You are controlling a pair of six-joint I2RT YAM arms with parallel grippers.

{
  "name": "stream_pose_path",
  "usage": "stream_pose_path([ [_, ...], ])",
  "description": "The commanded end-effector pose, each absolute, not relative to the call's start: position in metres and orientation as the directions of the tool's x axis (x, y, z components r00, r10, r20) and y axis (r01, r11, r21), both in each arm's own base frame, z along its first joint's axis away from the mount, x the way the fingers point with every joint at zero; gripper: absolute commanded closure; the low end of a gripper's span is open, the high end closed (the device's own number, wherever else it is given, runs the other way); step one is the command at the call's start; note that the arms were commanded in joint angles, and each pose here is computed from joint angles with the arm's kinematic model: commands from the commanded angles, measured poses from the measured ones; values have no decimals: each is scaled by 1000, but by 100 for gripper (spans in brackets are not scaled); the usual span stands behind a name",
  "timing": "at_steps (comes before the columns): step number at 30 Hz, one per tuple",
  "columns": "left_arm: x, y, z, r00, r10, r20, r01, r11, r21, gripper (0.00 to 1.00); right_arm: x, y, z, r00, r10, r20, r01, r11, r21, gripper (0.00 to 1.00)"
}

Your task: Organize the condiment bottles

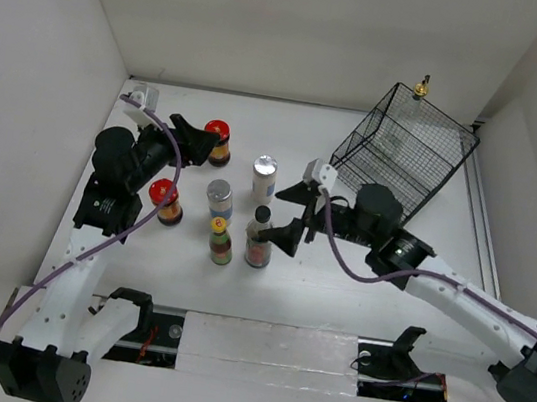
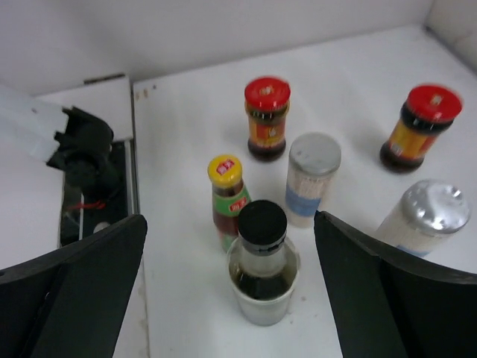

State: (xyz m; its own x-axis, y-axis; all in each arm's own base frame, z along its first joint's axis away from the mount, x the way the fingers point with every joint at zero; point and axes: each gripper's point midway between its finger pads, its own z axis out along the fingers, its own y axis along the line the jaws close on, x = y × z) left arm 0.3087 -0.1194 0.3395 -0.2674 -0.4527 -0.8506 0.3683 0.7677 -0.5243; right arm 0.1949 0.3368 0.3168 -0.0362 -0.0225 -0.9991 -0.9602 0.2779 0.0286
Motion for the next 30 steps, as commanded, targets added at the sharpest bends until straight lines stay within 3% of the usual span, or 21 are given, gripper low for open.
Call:
stream_pose_path([
  [1, 301, -119, 361, -208, -461, -863, 415, 757, -505, 33, 204, 343, 287, -64, -105, -992, -947, 320, 27, 1],
  [8, 301, -119, 361, -208, -461, -863, 415, 757, -505, 33, 220, 363, 274, -70, -69, -995, -929, 369, 39, 1],
  [13, 302, -121, 359, -220, -458, -861, 417, 754, -507, 33, 231, 379, 261, -76, -35, -996, -928, 368, 58, 7],
  [16, 301, -122, 359, -224, -456, -861, 424, 750, -507, 33, 239, 387, 257, -87, 8, -996, -918, 387, 83, 18],
  [20, 303, -123, 356, -232, -455, -860, 420, 751, -510, 33, 248, 389, 254, -90, 65, -994, -900, 421, 109, 45],
  [21, 303, -123, 356, -232, -455, -860, 420, 751, -510, 33, 249, 390, 250, -104, 62, -993, -899, 422, 120, 57],
  [23, 303, -123, 356, -232, -455, -860, 420, 751, -510, 33, 252, 389, 250, -103, 64, -993, -890, 439, 120, 66],
  [24, 303, -123, 356, -232, -455, -860, 420, 751, -510, 33, 250, 386, 249, -104, 63, -993, -890, 440, 121, 76],
  [30, 303, -123, 356, -232, -455, -860, 420, 751, -510, 33, 245, 353, 308, -34, 170, -985, -852, 510, 117, 84],
])
